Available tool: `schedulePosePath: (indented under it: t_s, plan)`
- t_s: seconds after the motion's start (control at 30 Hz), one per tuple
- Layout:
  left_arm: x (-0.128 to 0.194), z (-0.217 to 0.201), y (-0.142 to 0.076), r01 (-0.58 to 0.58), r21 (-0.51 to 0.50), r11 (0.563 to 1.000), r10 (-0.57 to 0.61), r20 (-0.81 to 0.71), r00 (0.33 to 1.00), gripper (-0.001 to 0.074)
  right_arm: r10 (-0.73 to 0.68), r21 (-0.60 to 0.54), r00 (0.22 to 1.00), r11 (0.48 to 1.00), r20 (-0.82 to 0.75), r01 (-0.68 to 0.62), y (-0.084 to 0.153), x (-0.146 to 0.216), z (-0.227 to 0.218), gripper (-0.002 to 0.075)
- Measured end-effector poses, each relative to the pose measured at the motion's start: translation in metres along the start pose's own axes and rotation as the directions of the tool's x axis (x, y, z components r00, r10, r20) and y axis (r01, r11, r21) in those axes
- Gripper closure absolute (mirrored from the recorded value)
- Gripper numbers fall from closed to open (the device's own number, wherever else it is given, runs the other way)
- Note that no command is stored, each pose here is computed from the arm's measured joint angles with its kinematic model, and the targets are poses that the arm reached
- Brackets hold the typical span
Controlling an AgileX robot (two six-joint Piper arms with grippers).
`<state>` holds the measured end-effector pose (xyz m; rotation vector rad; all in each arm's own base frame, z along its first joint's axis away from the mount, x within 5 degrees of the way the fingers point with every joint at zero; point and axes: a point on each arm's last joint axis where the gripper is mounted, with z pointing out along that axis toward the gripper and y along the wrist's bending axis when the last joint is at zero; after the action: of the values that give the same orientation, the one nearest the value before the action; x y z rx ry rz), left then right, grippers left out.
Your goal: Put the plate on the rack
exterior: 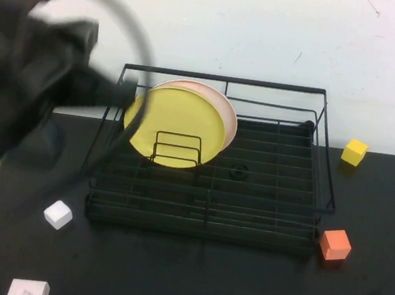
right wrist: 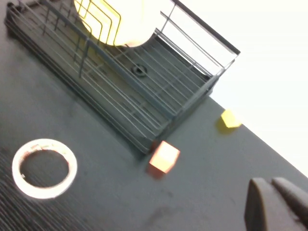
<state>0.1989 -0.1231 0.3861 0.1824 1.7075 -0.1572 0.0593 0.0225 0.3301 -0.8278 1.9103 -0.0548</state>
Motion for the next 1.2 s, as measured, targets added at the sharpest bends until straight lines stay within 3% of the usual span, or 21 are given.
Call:
schedulePosePath:
  t_s: [0.17,0.47,0.77,1.2]
  plan:
    - [0.018,-0.05,0.001,0.075,0.152,0.986,-0.08,0.025,0.997,0.0736,0.045,-0.044,0.999,0.998,0.021,-0.044,0.011,0.012,0.019,0.0726]
    - [0.065,-0.091,0.01,0.074,0.323,0.943,-0.078,0.001,0.997,0.0736,0.066,-0.115,0.996,0.991,-0.064,-0.073,0.024,0.031,0.033,0.0726]
    - [0.076,-0.097,0.016,0.087,0.341,0.936,-0.091,-0.004,0.996,0.0736,0.052,-0.17,0.984,0.982,-0.171,-0.081,0.03,0.043,0.033,0.0726]
    - [0.077,-0.098,0.016,0.091,0.345,0.934,-0.095,-0.005,0.995,0.0736,0.051,-0.178,0.981,0.98,-0.187,-0.085,0.031,0.044,0.032,0.0727]
